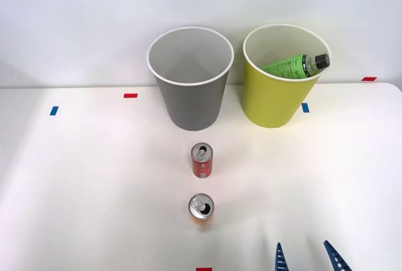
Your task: Put cans in the gray bin, plastic bottles in the light green bin
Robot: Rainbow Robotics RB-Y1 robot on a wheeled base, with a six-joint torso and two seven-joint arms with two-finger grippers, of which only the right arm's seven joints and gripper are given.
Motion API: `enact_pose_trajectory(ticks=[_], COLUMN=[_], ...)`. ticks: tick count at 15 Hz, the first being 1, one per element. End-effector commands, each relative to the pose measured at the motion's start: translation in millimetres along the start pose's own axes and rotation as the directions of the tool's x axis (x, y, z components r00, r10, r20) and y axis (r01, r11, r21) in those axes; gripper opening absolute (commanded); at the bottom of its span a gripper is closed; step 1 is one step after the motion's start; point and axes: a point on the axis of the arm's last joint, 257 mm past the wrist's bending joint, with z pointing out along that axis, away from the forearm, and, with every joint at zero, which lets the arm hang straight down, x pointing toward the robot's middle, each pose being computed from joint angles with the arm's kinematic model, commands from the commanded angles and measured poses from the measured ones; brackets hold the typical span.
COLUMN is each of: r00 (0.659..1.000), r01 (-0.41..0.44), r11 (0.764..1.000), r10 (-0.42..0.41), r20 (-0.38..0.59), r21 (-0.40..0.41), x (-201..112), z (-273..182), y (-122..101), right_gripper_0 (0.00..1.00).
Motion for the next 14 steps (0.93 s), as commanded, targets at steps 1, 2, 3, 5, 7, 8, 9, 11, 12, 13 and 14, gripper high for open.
enact_pose_trajectory(ticks=[1, 2, 3, 5, 7, 8, 9, 11, 12, 13, 14], r00=[1.0, 1.0, 1.0, 1.0, 1.0, 1.0, 1.0, 1.0, 1.0, 1.0, 1.0], r01=[0.0, 0.0, 0.0, 0.0, 0.0, 0.0, 0.0, 0.0, 0.0, 0.0, 0.0], r11=[1.0, 1.0, 1.0, 1.0, 1.0, 1.0, 1.0, 1.0, 1.0, 1.0, 1.0], r10=[0.0, 0.0, 0.0, 0.0, 0.0, 0.0, 0.0, 0.0, 0.0, 0.0, 0.0], r20=[0.0, 0.0, 0.0, 0.0, 0.0, 0.0, 0.0, 0.0, 0.0, 0.0, 0.0], r21=[0.0, 0.0, 0.0, 0.0, 0.0, 0.0, 0.0, 0.0, 0.0, 0.0, 0.0], x=[-0.1, -0.1, -0.1, -0.1, -0.1, -0.1, -0.1, -0.1, -0.1, -0.1, -0.1], z=[0.0, 0.0, 0.0, 0.0, 0.0, 0.0, 0.0, 0.0, 0.0, 0.0, 0.0], y=[0.0, 0.0, 0.0, 0.0, 0.0, 0.0, 0.0, 0.0, 0.0, 0.0, 0.0], right_gripper_0=[0.85, 0.85, 0.85, 0.85, 0.85, 0.85, 0.85, 0.85, 0.85, 0.85, 0.85])
